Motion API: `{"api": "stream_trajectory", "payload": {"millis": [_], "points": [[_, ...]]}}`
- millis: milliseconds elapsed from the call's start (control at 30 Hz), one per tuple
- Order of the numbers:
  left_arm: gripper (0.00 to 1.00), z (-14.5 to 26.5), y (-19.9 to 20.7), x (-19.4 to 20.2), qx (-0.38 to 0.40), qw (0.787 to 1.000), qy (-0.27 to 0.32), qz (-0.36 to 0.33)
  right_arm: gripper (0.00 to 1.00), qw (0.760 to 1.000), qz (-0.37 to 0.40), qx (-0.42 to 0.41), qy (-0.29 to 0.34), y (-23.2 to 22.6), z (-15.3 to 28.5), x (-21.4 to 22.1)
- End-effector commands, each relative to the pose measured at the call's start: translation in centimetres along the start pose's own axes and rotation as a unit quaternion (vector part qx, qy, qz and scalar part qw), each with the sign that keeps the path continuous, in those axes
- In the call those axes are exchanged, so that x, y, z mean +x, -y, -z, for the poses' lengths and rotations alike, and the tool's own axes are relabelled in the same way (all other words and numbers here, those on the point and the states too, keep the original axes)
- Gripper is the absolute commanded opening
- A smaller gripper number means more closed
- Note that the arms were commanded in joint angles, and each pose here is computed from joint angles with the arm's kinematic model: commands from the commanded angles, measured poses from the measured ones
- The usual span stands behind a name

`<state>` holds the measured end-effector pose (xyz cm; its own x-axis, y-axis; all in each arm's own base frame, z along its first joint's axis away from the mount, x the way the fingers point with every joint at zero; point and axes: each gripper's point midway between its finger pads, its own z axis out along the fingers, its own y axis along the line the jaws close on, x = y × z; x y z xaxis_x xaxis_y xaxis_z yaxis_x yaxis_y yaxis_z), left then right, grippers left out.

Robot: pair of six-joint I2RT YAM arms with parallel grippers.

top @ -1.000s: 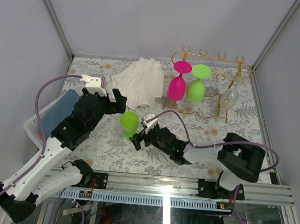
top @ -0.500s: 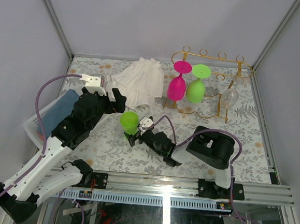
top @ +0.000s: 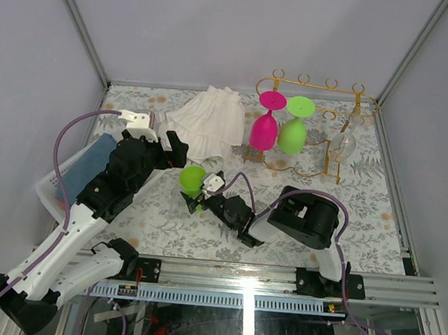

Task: Place the wine glass upside down on the wine glass rack
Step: Pick up the wine glass at the center of the board.

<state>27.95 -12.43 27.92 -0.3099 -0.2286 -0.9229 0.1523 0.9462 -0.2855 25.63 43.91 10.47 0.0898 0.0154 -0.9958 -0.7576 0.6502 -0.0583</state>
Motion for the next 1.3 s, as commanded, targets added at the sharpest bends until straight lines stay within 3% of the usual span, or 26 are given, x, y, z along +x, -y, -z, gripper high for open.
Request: {"api": "stream_trajectory", "payload": {"millis": [0,333,733,1033,1267], "points": [[1.0,-0.4,0.4,-1.1,0.011,1.0,0.024,0.014,0.94,0.998,0.002,0.023,0.061,0.5,-0.9,-3.3],[1.0,-0.5,0.0,-1.1,0.006,1.0,0.024,0.018,0.77,0.996,-0.001,0.032,0.087,1.2,0.1,-5.0],[1.0,-0.8,-0.1,-1.0,0.009,0.999,0.019,0.044,0.75,0.99,0.012,0.072,0.124,4.2,5.1,-10.1],[1.0,0.2,3.0,0.4,0.087,0.991,-0.025,0.098,0.78,0.976,0.02,0.132,0.173,7.5,8.0,-16.7],[0.91,0.7,4.9,2.6,0.151,0.981,-0.058,0.107,0.78,0.967,-0.007,0.138,0.213,8.4,9.7,-21.7]]}}
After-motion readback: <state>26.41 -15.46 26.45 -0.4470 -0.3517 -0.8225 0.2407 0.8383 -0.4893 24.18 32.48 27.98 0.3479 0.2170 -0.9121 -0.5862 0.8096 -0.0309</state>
